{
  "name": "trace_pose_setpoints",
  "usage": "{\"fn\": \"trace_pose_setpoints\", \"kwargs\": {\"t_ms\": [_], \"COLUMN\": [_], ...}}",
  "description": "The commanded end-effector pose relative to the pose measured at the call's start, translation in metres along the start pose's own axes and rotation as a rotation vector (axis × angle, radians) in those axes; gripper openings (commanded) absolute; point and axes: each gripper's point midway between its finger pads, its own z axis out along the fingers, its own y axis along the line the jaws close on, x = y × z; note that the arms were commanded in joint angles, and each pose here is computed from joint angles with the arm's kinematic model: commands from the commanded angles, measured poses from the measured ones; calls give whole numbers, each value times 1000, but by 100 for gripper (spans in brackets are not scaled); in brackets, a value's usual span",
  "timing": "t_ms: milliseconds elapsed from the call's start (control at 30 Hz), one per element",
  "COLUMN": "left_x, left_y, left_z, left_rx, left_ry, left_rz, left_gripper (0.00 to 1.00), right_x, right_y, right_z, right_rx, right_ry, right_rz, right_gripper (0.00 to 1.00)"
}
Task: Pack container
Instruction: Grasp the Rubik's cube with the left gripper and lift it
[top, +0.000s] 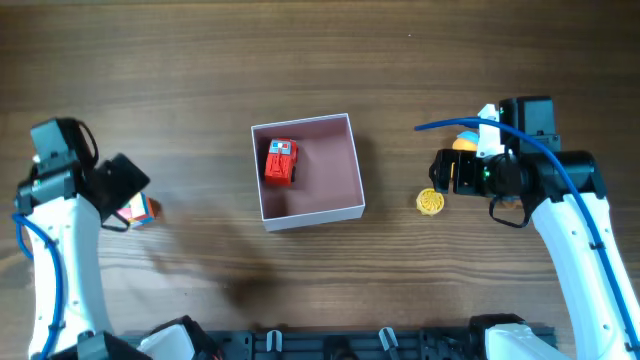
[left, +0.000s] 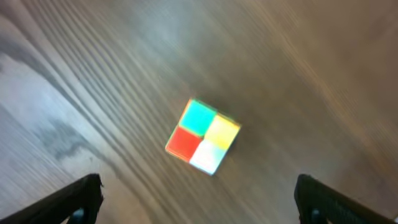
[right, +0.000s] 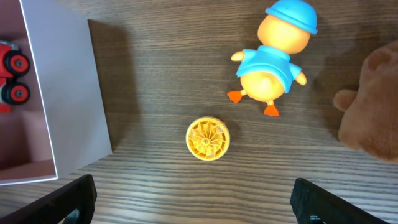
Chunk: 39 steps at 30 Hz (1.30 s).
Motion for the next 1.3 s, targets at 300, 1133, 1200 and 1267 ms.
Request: {"fn": "trace_pose_setpoints", "kwargs": {"t_ms": [300,1133,1200,1267], "left_x": [24,4,-3,6], "left_y": [-10,-50,-97,-137], "left_z": [100,56,-3,-52], "left_rx": [15,92,214,315], "left_ry": [163,111,25,-39], "left_rz": [164,184,252,276], "left_gripper": [100,22,15,6], "right_x": [-8,-9,-9,-10], "right_y": [0,0,0,0], "right_z": [-5,-5,-5,-5], "right_rx": [7,6,6,6], "right_ry": [-22,-25,-28,-28], "right_rz": [-19,-19,-20,-20], "right_gripper": [100,100,100,100]}}
